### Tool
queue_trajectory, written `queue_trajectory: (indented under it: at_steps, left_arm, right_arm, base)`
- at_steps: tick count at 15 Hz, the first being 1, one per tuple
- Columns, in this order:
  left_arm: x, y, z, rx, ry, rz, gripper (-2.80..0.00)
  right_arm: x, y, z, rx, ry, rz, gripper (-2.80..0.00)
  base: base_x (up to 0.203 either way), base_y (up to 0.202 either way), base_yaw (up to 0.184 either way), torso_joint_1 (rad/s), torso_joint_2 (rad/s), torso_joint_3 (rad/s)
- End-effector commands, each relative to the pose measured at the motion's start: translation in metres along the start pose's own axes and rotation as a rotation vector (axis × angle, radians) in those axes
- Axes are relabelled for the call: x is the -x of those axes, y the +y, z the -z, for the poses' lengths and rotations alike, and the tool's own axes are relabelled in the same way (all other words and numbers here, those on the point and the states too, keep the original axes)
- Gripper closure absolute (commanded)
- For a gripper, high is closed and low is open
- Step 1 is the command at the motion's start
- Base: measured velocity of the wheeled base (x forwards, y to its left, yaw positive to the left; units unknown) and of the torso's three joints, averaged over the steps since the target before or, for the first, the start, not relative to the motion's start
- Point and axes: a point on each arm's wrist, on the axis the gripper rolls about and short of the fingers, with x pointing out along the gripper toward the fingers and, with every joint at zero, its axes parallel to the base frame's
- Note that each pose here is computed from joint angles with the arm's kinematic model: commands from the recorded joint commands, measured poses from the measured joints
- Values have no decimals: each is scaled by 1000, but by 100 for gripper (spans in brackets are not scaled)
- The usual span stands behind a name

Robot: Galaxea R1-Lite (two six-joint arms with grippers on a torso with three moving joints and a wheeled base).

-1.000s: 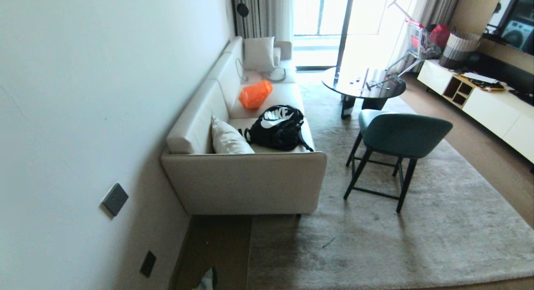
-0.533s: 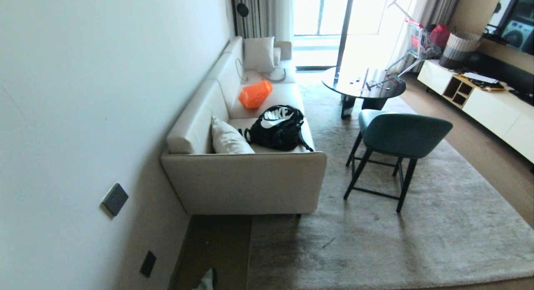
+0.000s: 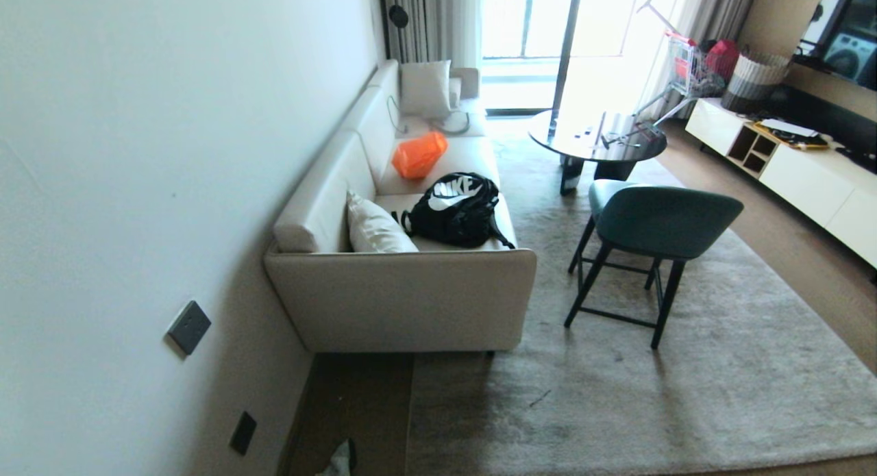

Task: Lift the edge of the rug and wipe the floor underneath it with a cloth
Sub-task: Pick up the rag

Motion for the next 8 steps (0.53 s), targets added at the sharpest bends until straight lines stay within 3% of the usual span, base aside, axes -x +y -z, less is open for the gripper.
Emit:
queue_trajectory:
  at_steps: [1,8]
  left_arm:
    - [0,0,0,1,0,0,0]
    - [0,0,0,1,0,0,0]
  right_arm:
    - [0,0,0,0,1,0,0]
    - [0,0,0,-1,1,0,0]
  base:
    - [0,0,0,0,0,0]
    - [0,0,0,0,0,0]
